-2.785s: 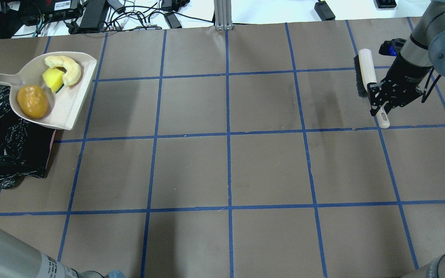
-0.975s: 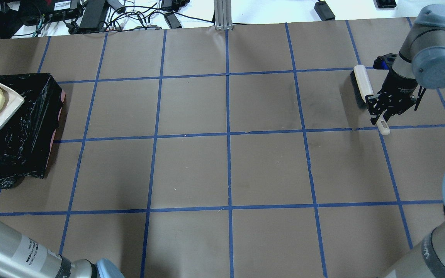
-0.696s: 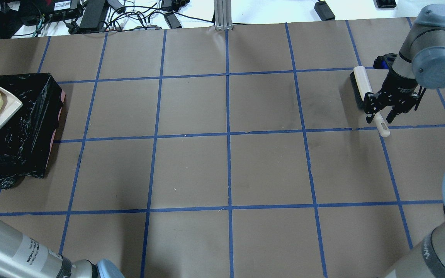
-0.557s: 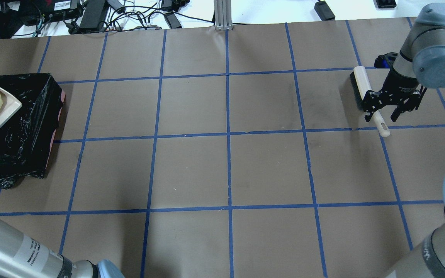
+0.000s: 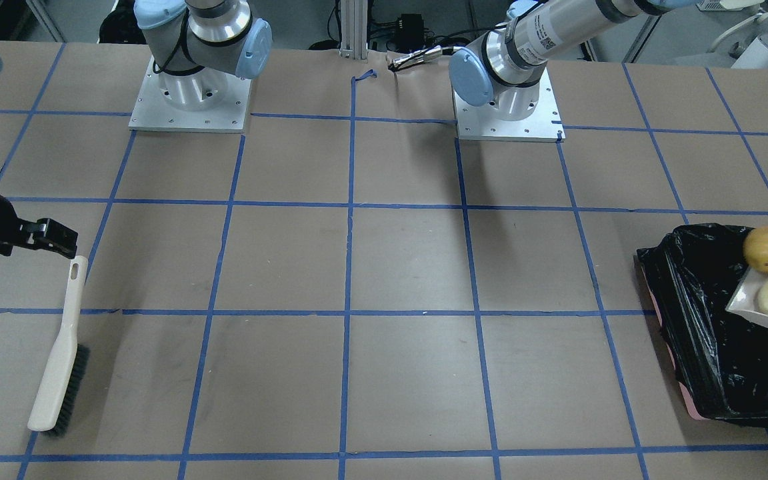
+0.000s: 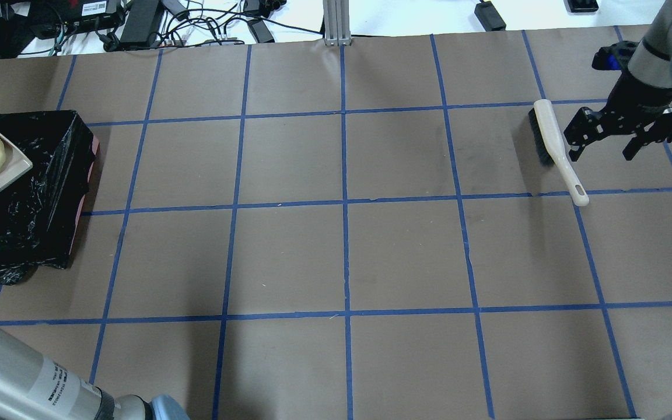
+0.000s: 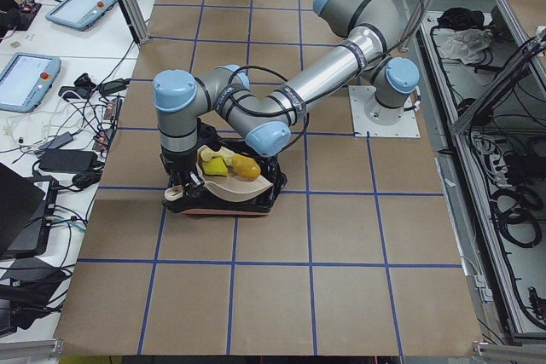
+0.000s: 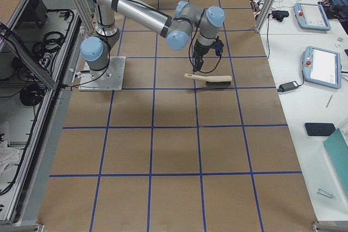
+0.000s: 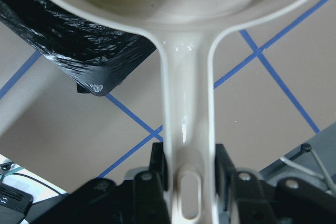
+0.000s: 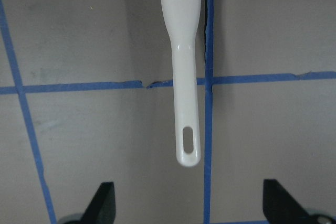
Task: Sweep and dump trash into bin
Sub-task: 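Open and raise the right gripper off the brush while the left keeps tipping the dustpan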
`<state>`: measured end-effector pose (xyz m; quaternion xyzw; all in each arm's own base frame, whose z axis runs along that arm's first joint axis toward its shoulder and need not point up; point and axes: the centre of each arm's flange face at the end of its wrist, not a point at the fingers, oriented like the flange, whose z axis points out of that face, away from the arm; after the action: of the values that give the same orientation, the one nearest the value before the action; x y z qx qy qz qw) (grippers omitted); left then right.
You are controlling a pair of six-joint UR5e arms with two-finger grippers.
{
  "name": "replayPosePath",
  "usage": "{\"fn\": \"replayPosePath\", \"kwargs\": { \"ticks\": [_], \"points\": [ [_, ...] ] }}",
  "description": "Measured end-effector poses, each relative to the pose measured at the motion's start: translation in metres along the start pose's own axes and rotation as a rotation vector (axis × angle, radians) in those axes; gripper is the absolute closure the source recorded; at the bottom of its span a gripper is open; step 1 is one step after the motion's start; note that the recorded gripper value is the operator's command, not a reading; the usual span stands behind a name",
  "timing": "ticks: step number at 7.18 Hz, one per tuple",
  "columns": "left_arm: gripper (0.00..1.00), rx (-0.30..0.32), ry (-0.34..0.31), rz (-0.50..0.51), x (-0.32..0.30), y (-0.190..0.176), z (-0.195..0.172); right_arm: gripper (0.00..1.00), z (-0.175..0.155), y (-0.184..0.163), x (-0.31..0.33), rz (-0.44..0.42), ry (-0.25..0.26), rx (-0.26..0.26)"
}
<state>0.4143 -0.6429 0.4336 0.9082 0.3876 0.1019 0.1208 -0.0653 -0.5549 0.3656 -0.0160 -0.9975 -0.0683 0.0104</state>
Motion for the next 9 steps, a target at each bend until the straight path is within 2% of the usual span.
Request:
{"fn": "replayPosePath", "kwargs": {
  "ticks": [2,3,6,9],
  "points": [
    [1.00,-0.037,-0.003,0.034,-0.006,0.000,-0.005,0.00,-0.069,0.042,-0.022,0.001,0.010,0.119],
    [1.00,-0.050,-0.004,0.051,-0.010,-0.002,-0.008,0.00,-0.085,0.057,-0.046,0.002,-0.005,0.138],
    [1.00,-0.145,0.016,0.110,-0.027,-0.006,-0.026,0.00,-0.091,0.075,-0.149,-0.006,-0.014,0.137],
    [1.00,-0.225,0.027,0.109,-0.038,-0.023,-0.046,0.00,-0.086,0.082,-0.178,-0.021,-0.015,0.123]
  ]
}}
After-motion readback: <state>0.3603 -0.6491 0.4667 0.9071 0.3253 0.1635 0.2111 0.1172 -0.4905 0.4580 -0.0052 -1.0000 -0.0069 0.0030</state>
